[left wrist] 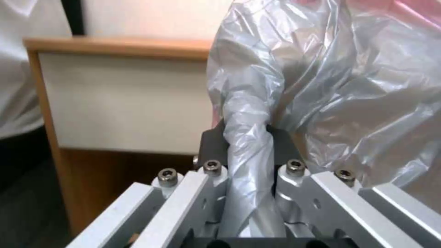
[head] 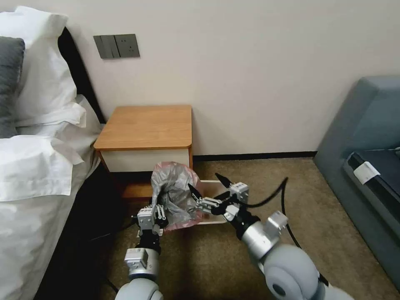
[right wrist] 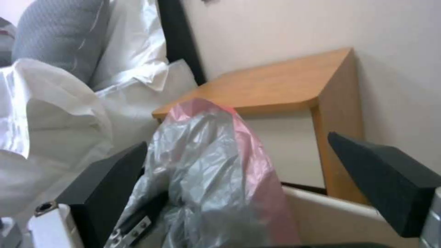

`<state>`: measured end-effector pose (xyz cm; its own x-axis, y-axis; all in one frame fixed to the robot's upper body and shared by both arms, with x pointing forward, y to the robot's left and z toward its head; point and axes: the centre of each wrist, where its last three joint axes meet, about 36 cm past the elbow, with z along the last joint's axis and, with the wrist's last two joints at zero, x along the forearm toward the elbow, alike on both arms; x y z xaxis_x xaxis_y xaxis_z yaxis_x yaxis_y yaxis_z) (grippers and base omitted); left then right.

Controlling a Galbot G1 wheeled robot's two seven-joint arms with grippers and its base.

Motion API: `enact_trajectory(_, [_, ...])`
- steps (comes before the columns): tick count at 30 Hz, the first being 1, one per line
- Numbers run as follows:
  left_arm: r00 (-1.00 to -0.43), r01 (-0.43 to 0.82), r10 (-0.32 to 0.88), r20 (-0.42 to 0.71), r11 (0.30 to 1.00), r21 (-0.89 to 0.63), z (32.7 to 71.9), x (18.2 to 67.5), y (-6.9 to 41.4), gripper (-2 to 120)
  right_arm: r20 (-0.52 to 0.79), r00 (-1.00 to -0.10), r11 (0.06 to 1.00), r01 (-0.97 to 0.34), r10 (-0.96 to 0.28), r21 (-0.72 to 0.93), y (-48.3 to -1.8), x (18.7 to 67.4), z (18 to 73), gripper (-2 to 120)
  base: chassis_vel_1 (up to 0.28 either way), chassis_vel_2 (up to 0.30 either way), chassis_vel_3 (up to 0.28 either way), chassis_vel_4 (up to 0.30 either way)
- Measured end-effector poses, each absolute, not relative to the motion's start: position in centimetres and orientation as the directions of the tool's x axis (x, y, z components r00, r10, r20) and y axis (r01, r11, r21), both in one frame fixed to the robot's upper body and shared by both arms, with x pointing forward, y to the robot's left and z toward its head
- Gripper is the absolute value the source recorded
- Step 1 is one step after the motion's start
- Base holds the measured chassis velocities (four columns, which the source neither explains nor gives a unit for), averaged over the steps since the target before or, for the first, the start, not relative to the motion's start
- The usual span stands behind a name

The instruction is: Pick up the garbage bag from the table and place it over the trash can.

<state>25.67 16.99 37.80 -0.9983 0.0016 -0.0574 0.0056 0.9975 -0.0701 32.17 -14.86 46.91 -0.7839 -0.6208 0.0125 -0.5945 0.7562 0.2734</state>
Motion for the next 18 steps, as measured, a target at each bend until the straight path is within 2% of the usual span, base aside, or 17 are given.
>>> enact_trajectory(3, [-0.996,0.025,0.019,-0.091,0.997,-0.067,37.6,25.6,17.3,9,0.014,-0.774,0.746,-0.606,-0.633,0.277,-14.6,33.0,47.1,99,0.000,0.000,0.000,0.000])
enact_trajectory(7, [-0.994,0.033,0.025,-0.109,0.997,-0.068,37.5,25.6,17.2,9,0.034,-0.763,0.734,-0.609,-0.646,0.301,-14.1,33.7,47.0,89,0.000,0.000,0.000,0.000])
enact_trajectory(9, [-0.993,0.032,0.024,-0.114,0.997,-0.070,37.4,25.5,17.2,9,0.040,-0.762,0.732,-0.605,-0.646,0.314,-13.7,34.2,46.8,77,0.000,0.000,0.000,0.000])
enact_trajectory(10, [-0.993,0.032,0.024,-0.114,0.997,-0.070,37.4,25.5,17.2,9,0.040,-0.762,0.732,-0.605,-0.646,0.314,-13.7,34.2,46.8,77,0.000,0.000,0.000,0.000])
enact_trajectory(13, [-0.993,0.031,0.023,-0.115,0.997,-0.071,37.4,25.4,17.2,9,0.043,-0.766,0.735,-0.597,-0.642,0.322,-13.4,34.3,46.7,62,0.000,0.000,0.000,0.000])
enact_trajectory(14, [-0.993,0.031,0.023,-0.115,0.997,-0.071,37.4,25.4,17.2,9,0.043,-0.766,0.735,-0.597,-0.642,0.322,-13.4,34.3,46.7,62,0.000,0.000,0.000,0.000])
enact_trajectory(18, [-0.993,0.025,0.017,-0.118,0.997,-0.070,37.5,25.3,17.3,9,0.047,-0.764,0.733,-0.597,-0.643,0.325,-13.2,34.2,46.6,45,0.000,0.000,0.000,0.000])
